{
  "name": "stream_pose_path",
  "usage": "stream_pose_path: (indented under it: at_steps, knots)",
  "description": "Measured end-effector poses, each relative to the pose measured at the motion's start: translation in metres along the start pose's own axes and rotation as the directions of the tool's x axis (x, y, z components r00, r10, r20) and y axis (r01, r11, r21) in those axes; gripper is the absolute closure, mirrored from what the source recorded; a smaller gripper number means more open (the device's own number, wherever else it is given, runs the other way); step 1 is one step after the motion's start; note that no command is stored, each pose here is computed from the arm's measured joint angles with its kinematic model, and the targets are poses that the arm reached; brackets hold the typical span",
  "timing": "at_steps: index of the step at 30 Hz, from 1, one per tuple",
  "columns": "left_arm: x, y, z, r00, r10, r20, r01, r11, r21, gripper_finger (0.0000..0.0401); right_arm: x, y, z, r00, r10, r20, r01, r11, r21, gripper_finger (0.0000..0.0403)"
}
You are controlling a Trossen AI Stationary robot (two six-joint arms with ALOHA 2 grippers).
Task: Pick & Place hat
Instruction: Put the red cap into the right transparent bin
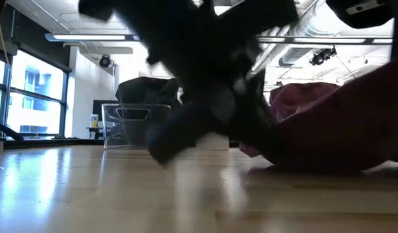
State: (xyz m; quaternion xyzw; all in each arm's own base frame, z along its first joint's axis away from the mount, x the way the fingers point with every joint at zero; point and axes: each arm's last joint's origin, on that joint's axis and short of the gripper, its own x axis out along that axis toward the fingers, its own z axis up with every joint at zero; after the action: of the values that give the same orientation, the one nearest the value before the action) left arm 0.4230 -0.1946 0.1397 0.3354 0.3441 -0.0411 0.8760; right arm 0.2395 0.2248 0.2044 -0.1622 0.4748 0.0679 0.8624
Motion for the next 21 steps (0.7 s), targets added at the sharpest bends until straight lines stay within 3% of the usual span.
stream_pose_path:
  at_steps: [3, 6, 14, 18, 21]
  knots:
    - [-0.014, 0.003, 0.016, 0.994, -0.106, 0.025, 0.105, 0.994, 0.042, 0.0384, 0.002, -0.003, 0.002, 1.000, 0.005, 0.006, -0.005, 1.000, 0.019, 0.0382]
    - [-0.022, 0.008, 0.022, 0.983, -0.182, -0.036, 0.184, 0.981, 0.058, 0.0375, 0.008, -0.005, 0.000, 1.000, 0.006, 0.026, -0.006, 1.000, 0.003, 0.0368]
    - [-0.027, 0.014, 0.023, 0.976, -0.190, -0.104, 0.196, 0.979, 0.054, 0.0397, 0.002, -0.012, -0.005, 0.999, 0.044, -0.017, -0.045, 0.999, -0.020, 0.0250]
    - [-0.027, 0.013, 0.023, 0.976, -0.190, -0.106, 0.195, 0.980, 0.038, 0.0398, 0.002, -0.009, -0.018, 0.996, -0.016, -0.082, 0.006, 0.992, -0.123, 0.0189]
    - [-0.027, 0.014, 0.023, 0.977, -0.189, -0.103, 0.193, 0.980, 0.036, 0.0397, 0.012, -0.007, -0.037, 0.990, -0.097, -0.103, 0.076, 0.978, -0.192, 0.0170]
